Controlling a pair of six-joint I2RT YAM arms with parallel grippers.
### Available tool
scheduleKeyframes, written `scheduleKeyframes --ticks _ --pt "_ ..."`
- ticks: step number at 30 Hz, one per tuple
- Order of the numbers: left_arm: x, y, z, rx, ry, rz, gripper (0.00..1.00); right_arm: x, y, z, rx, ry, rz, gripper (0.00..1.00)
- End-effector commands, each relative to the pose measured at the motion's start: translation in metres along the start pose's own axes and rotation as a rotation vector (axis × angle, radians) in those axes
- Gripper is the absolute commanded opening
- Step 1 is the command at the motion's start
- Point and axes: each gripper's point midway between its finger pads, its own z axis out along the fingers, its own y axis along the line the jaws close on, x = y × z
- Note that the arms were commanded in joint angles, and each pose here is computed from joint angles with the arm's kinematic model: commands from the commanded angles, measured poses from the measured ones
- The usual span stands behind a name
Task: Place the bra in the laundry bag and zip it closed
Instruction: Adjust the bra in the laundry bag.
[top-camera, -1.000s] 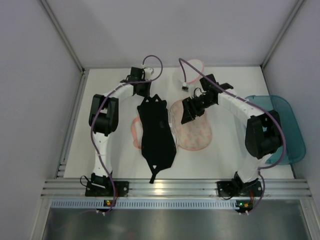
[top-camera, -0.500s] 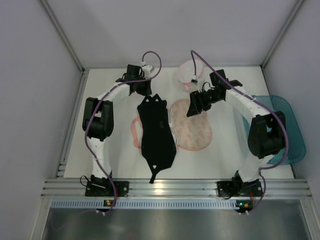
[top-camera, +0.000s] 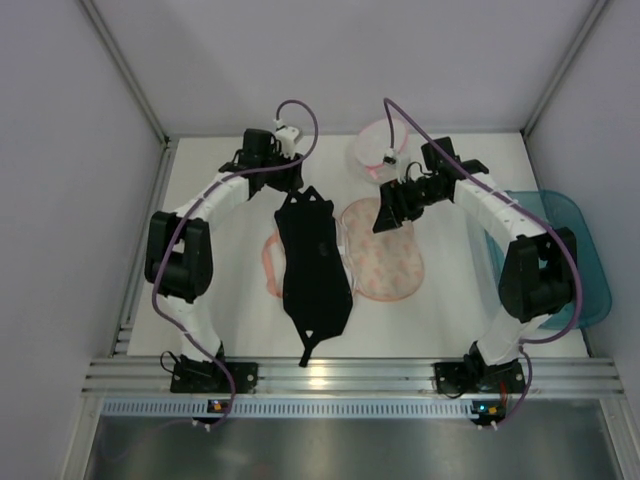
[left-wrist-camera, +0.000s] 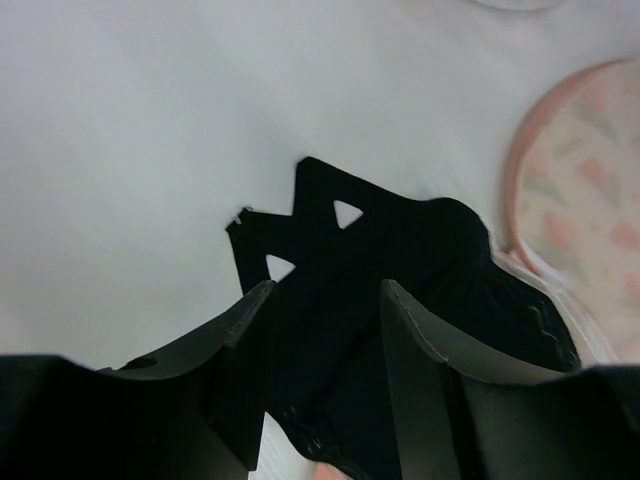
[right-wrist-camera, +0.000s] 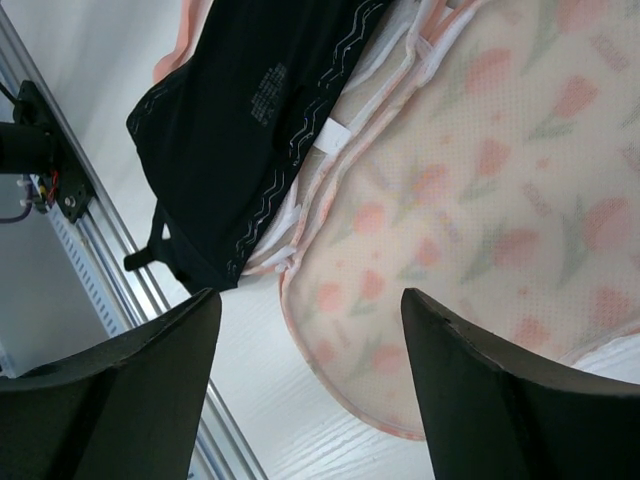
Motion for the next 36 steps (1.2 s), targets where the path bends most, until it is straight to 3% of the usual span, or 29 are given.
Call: scheduleKeyframes --ticks 1,5,6,16,20,23,24,26,28,36 --pt "-0.011 0.034 0.024 -0.136 -0.022 -0.002 0.52 -0.008 0.011 -0.013 -0.001 -0.036 -0.039 0.75" --pt "-0.011 0.049 0.046 -0.183 -0.002 -0.006 0.52 -0.007 0.008 -0.012 0.008 -0.029 -0.043 0.88" --pt "-0.001 0.051 0.055 -0.187 0.024 -0.009 0.51 -0.006 0.006 -0.012 0.013 -0.025 -0.040 0.97" --pt "0.051 0.065 0.091 -0.222 0.158 -0.020 0.49 0.000 -0.002 -0.005 0.020 -0.011 -0.028 0.99" --pt "0.070 0.065 0.097 -0.225 0.226 -0.009 0.41 0.001 -0.004 -0.006 0.023 -0.011 -0.021 0.99" --pt "0.082 0.064 0.097 -0.222 0.266 -0.019 0.22 0.000 -0.006 -0.007 0.026 -0.014 -0.019 0.99" --pt "0.081 0.063 0.097 -0.219 0.263 -0.015 0.08 0.001 -0.006 -0.007 0.026 -0.014 -0.015 0.99" --pt "0.076 0.062 0.095 -0.215 0.256 -0.021 0.00 -0.001 -0.007 -0.008 0.029 -0.021 -0.017 1.00" --pt "0.070 0.058 0.093 -0.192 0.240 -0.028 0.00 -0.002 -0.008 -0.009 0.029 -0.024 -0.014 0.99" --pt "-0.015 0.022 0.042 -0.080 0.046 -0.009 0.00 -0.003 -0.004 -0.014 0.028 -0.036 -0.022 0.99"
